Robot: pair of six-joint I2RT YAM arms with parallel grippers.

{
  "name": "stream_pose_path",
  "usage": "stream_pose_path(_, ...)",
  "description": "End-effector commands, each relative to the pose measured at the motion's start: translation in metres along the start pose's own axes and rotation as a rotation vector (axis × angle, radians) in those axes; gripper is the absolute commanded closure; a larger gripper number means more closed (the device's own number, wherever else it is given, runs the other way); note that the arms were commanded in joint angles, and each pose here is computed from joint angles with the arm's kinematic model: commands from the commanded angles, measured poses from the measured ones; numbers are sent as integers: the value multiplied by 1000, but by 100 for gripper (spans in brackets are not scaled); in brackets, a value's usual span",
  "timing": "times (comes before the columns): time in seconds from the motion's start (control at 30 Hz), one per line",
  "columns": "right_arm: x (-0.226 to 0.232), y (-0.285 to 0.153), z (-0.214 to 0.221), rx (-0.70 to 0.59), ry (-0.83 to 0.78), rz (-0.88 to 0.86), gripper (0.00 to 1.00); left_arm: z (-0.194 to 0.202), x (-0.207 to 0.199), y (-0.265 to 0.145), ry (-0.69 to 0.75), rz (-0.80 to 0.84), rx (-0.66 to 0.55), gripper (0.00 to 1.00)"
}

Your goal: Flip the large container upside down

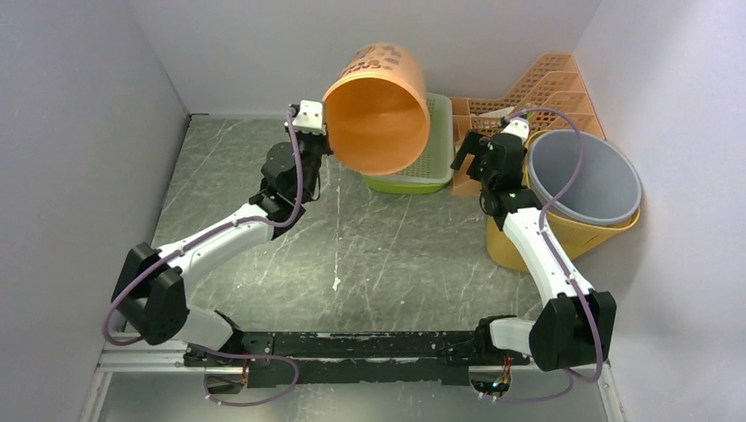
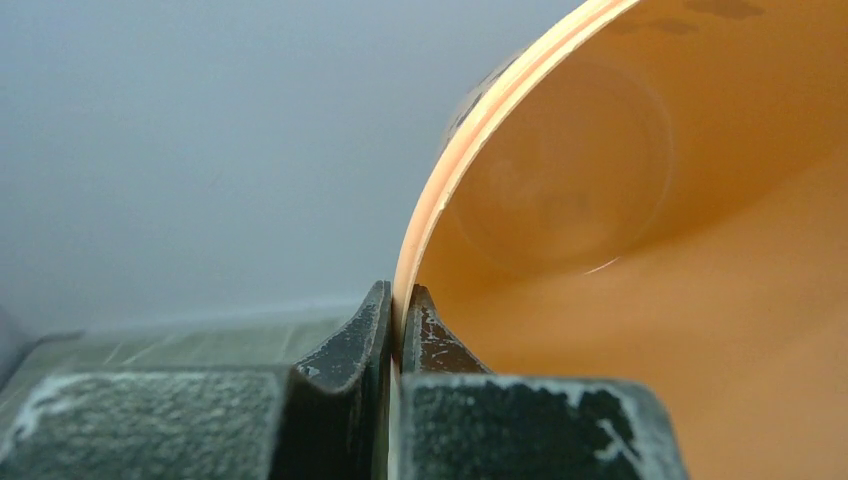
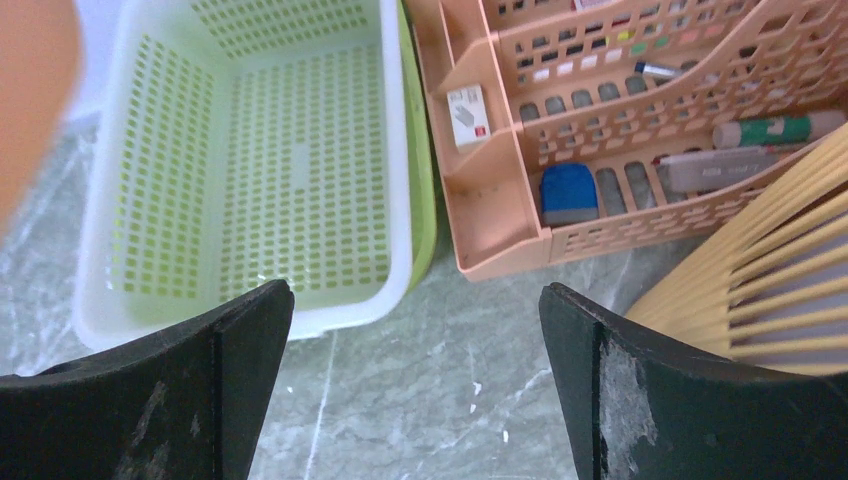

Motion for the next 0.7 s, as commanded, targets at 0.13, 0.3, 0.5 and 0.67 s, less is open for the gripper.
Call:
stream_pose_path(0.13, 11, -25, -27, -50, 24, -56, 4, 6, 57, -45, 64, -303, 183, 93)
stream_pose_path(0.3, 10, -35, -28, -44, 11, -66, 5, 4, 71, -63, 89, -337, 311, 93)
stream_pose_path(0.5, 9, -44, -30, -35, -2, -63, 4, -22, 75, -75, 57, -236, 520, 93)
stream_pose_path(0.67, 11, -48, -30, -12, 5, -80, 5, -52, 82, -86, 16, -164, 582, 93)
Point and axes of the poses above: each gripper's point midway between its finger pads, its own y axis out along the fingers, its own x axis along the line the jaws close on, z = x × y, the point moved 7 cm from there along -y, back along the fingers, and after that the axes turned 12 degrees about y, right-handed, at the moved point
